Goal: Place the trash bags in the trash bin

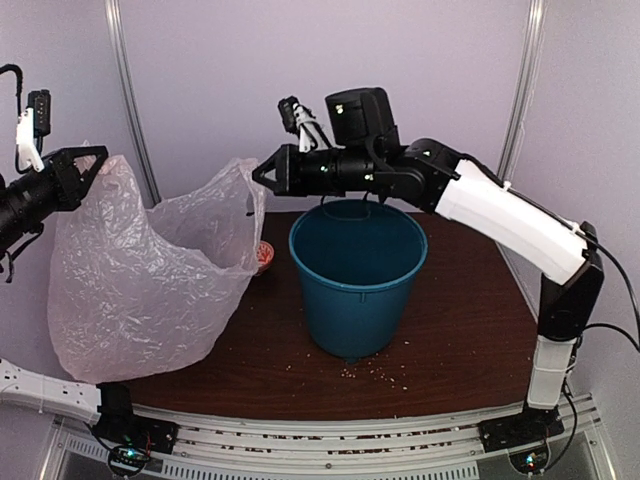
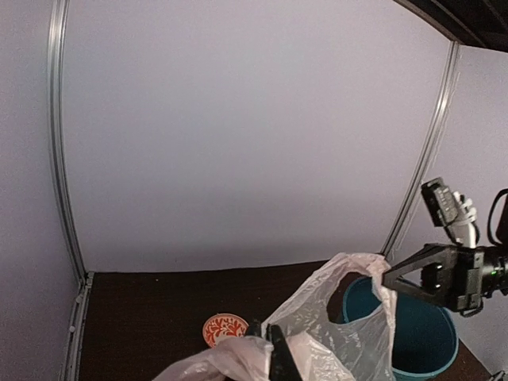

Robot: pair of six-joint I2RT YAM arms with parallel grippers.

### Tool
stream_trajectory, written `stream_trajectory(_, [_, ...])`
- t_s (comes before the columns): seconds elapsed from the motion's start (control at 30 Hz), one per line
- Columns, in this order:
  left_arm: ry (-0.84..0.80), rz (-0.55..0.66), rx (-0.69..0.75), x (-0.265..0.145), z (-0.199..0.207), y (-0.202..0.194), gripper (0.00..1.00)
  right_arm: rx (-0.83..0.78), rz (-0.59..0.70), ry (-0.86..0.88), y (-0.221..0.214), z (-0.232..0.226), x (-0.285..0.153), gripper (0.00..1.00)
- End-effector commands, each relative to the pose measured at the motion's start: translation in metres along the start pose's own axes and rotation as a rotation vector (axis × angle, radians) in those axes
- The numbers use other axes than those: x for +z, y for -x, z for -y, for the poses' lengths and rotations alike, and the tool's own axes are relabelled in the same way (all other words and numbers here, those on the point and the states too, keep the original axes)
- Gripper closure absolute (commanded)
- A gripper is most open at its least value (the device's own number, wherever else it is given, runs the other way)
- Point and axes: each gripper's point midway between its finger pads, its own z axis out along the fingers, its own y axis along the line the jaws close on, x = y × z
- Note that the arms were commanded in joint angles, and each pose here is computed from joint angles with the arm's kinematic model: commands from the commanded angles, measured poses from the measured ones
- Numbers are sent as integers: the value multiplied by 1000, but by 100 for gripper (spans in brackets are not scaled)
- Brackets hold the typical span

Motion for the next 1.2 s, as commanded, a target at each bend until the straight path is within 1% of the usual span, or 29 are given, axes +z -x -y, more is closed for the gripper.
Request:
stream_trajectory(0.0, [47, 96, 31, 22, 16, 20, 100, -1, 246, 140, 82, -51, -72, 100])
stream_trajectory(0.07, [41, 139, 9, 27, 26, 38, 100, 3, 311, 174, 102, -63, -94, 100])
stream_trajectory(0.1, [24, 178, -16, 27, 31, 56, 100, 4, 345, 195, 113, -70, -107, 100])
stream_trajectory(0.23, [-107, 292, -56, 30, 68, 105, 100, -6, 504, 234, 155, -91, -163, 100])
stream_trajectory(0.3, [-171, 326, -56, 34, 88, 120, 100, -14, 583, 225, 172, -95, -191, 100])
stream_trajectory(0.4, [-282, 344, -54, 43, 122, 130, 100, -33, 688, 202, 191, -98, -232, 100])
stream_trajectory(0.57, [-465, 330, -53, 63, 181, 126, 100, -55, 822, 145, 212, -96, -291, 100])
stream_trajectory(0.73, [-559, 301, -61, 79, 217, 114, 100, -79, 897, 92, 220, -93, -333, 100])
stream_trajectory(1.0, [-629, 254, -72, 102, 250, 87, 100, -86, 932, 24, 216, -82, -359, 100])
stream_trajectory(1.1, [-603, 227, -62, 111, 251, 73, 100, -92, 931, 24, 215, -82, -364, 100])
stream_trajectory(1.17, [-568, 206, -46, 118, 246, 60, 100, -102, 908, 13, 211, -80, -358, 100])
